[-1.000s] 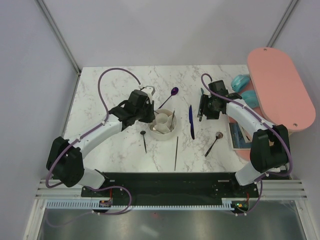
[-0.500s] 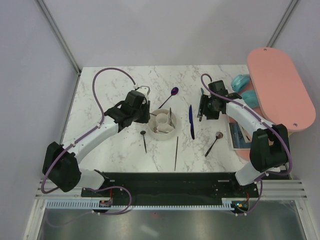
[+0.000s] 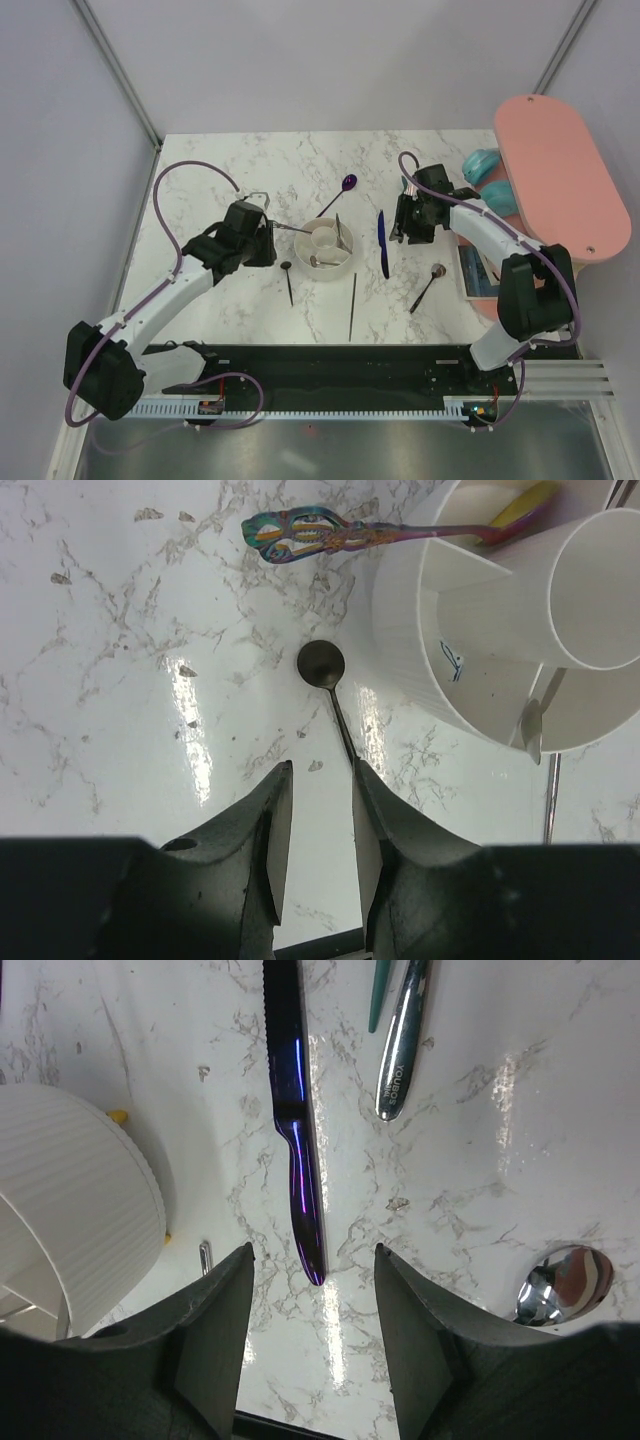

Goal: Sort the eating utensils into containers
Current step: Place the spoon in the storage box.

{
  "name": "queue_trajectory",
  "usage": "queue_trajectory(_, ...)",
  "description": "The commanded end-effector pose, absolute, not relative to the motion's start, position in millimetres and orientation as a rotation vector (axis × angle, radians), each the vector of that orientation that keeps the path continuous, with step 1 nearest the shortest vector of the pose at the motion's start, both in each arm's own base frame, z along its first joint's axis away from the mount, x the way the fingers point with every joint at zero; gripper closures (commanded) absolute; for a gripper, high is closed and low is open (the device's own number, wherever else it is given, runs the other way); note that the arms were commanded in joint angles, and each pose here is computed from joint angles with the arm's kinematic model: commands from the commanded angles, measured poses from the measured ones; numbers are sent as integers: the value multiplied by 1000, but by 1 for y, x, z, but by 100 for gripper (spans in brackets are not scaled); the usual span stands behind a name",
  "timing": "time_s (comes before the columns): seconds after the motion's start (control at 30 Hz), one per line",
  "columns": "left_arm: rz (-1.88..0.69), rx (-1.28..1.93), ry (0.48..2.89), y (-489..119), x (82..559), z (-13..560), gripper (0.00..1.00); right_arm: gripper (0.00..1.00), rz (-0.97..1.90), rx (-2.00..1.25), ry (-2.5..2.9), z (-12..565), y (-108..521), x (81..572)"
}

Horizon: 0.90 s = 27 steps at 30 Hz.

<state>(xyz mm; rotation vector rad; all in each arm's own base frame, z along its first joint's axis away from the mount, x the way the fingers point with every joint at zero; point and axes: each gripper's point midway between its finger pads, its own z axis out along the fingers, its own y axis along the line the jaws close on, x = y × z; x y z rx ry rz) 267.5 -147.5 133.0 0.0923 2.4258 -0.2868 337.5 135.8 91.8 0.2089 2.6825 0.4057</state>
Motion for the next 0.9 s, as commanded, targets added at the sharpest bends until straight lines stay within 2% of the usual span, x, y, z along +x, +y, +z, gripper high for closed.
queue_trajectory(0.0,-349,64,2431,-154,262,136,63,42,514,149,2689,92,151,344)
queue_trajectory(0.47,-407,116,2641,-167,240,87,61,43,591,106,2706,88,163,348)
queue_trajectory(0.87,-338,105,2686,-172,260,59,60,43,651,38,2725,85,189,348)
